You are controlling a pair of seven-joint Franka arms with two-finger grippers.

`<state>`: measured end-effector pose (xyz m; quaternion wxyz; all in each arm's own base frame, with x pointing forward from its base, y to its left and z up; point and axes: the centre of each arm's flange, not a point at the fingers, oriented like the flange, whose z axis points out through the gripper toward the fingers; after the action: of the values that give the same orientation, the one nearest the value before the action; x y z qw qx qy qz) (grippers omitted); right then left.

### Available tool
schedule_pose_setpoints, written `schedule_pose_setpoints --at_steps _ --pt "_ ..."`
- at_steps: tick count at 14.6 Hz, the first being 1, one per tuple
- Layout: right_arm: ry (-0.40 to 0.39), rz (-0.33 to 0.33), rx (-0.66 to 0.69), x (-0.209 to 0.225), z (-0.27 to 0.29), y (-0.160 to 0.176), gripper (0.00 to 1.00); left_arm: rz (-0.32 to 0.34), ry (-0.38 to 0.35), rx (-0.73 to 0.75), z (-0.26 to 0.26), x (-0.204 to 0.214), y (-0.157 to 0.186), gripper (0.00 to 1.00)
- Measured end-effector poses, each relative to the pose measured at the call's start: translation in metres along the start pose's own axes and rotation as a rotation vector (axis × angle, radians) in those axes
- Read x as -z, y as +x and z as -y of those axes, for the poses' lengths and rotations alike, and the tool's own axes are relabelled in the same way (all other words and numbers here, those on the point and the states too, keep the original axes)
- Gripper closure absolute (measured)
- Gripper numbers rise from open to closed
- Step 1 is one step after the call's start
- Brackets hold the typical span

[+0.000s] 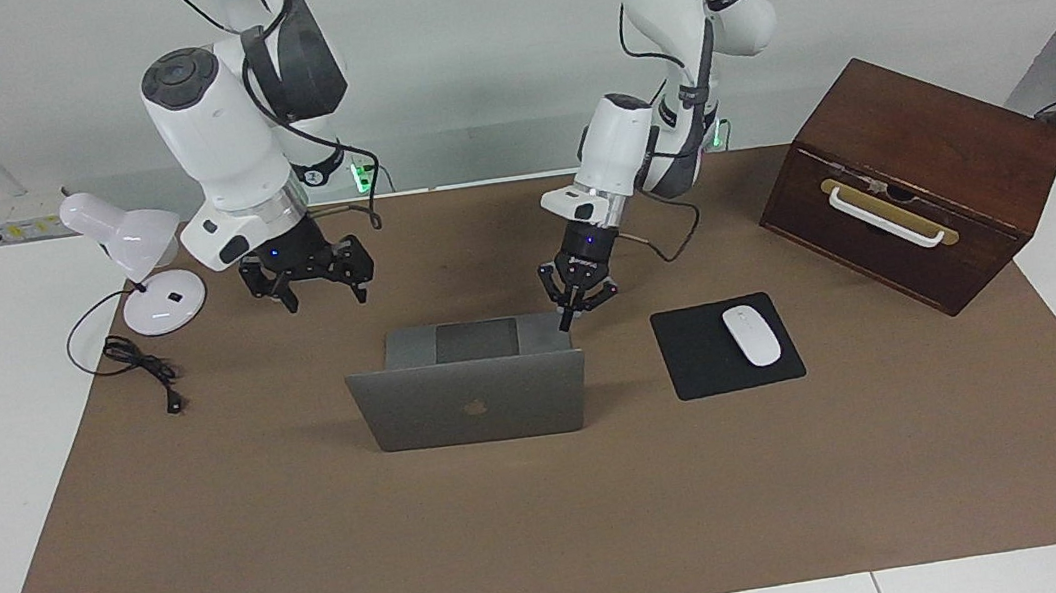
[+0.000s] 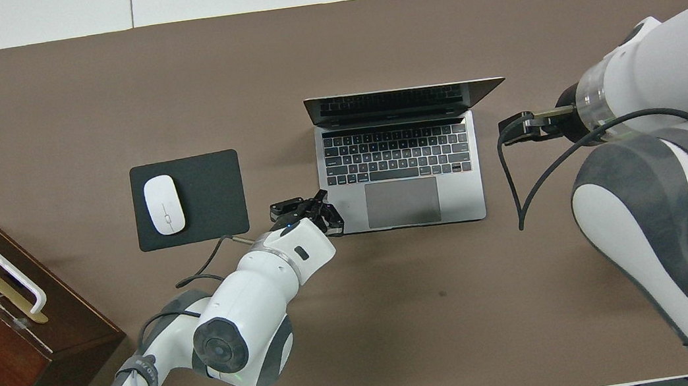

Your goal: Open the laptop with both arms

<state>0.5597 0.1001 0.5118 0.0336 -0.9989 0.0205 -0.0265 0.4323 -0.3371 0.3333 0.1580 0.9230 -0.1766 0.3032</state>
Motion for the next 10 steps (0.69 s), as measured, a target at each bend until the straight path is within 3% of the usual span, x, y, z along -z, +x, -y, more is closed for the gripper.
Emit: schedule_pose_setpoints --at_steps 10 --pt "-0.030 0.073 0.050 0.038 -0.012 -0.036 0.00 0.250 0.034 0.090 0.045 0.104 0.108 0.99"
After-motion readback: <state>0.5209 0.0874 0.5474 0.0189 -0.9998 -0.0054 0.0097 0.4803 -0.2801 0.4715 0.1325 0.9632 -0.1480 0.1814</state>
